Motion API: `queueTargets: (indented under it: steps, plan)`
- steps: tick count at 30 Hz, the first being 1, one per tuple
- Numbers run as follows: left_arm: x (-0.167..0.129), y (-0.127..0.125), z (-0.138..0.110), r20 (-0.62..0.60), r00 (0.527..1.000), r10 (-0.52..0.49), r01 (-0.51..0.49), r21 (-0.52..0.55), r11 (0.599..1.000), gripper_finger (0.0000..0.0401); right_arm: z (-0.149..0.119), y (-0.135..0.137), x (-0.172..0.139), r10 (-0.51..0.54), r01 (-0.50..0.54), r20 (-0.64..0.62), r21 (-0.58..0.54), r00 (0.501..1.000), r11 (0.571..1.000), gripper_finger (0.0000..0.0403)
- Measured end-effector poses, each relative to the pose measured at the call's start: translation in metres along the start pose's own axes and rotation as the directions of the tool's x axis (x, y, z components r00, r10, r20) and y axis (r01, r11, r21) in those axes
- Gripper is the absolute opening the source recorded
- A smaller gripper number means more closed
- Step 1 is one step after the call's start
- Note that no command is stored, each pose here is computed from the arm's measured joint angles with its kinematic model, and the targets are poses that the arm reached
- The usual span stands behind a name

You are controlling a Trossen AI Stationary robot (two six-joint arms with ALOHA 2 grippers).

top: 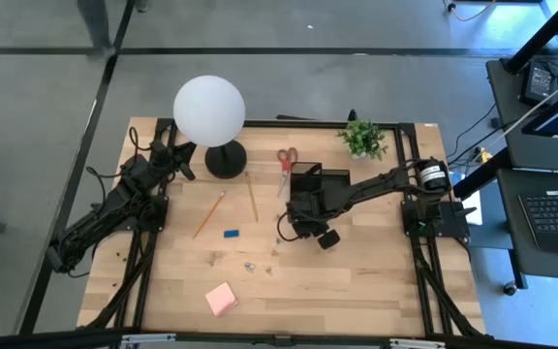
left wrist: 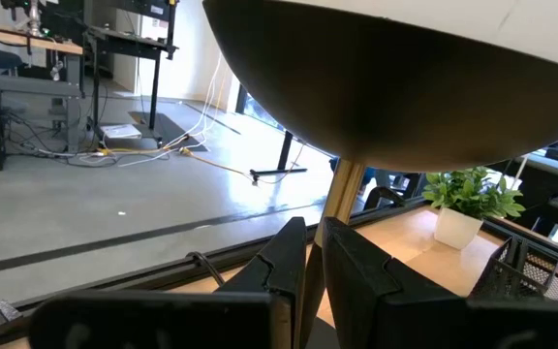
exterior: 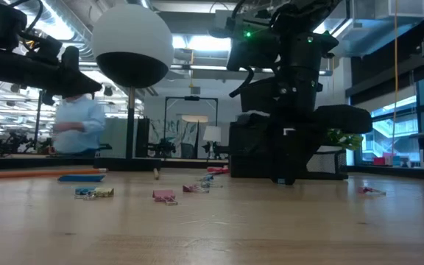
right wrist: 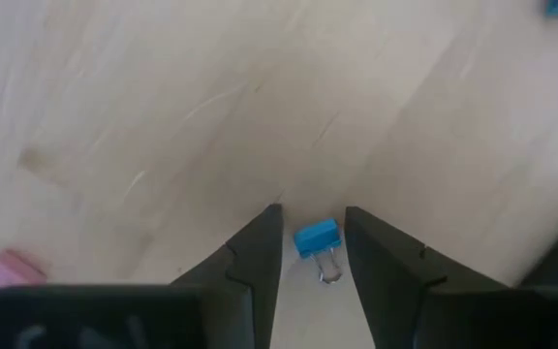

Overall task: Pick and place office supplies into organizer
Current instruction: Put the blue clip binder into the black desk organizer

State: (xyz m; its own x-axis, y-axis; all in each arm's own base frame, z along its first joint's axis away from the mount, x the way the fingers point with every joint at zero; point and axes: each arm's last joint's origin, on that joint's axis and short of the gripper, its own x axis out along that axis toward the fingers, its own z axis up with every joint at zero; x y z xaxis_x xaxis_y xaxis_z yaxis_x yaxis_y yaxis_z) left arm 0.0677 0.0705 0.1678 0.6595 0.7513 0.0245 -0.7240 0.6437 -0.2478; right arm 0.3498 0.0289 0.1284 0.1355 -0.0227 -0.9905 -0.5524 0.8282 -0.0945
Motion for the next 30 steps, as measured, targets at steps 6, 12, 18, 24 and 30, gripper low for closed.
queueTargets:
  steps: [6, 12, 18, 24, 30]
  plan:
    - [0.0, 0.0, 0.0, 0.0, 1.0, -0.001, 0.001, 0.0, 1.0, 0.0033, 0.0004, 0.0012, -0.0001, -0.005, 0.005, -0.005, -0.009, 1.0, 1.0, 0.0122]
    - [0.0, 0.0, 0.0, -0.001, 1.0, -0.001, 0.001, 0.0, 1.0, 0.0033, 0.0003, 0.0014, 0.0, -0.005, 0.005, -0.007, 0.052, 1.0, 0.999, 0.0122]
    - [0.0, -0.0001, 0.0, 0.0, 1.0, -0.001, 0.001, 0.0, 1.0, 0.0033, 0.0001, 0.0016, 0.0002, 0.006, -0.006, -0.003, 0.138, 1.0, 0.99, 0.0122]
    - [0.0, 0.0, 0.0, -0.001, 1.0, 0.0, 0.0, 0.0, 1.0, 0.0033, 0.0001, 0.0019, 0.0003, 0.022, -0.023, 0.006, 0.188, 1.0, 0.982, 0.0122]
    - [0.0, 0.0, 0.0, -0.001, 1.0, 0.0, 0.0, -0.001, 1.0, 0.0033, 0.0001, 0.002, 0.0003, 0.025, -0.026, 0.007, 0.236, 1.0, 0.971, 0.0122]
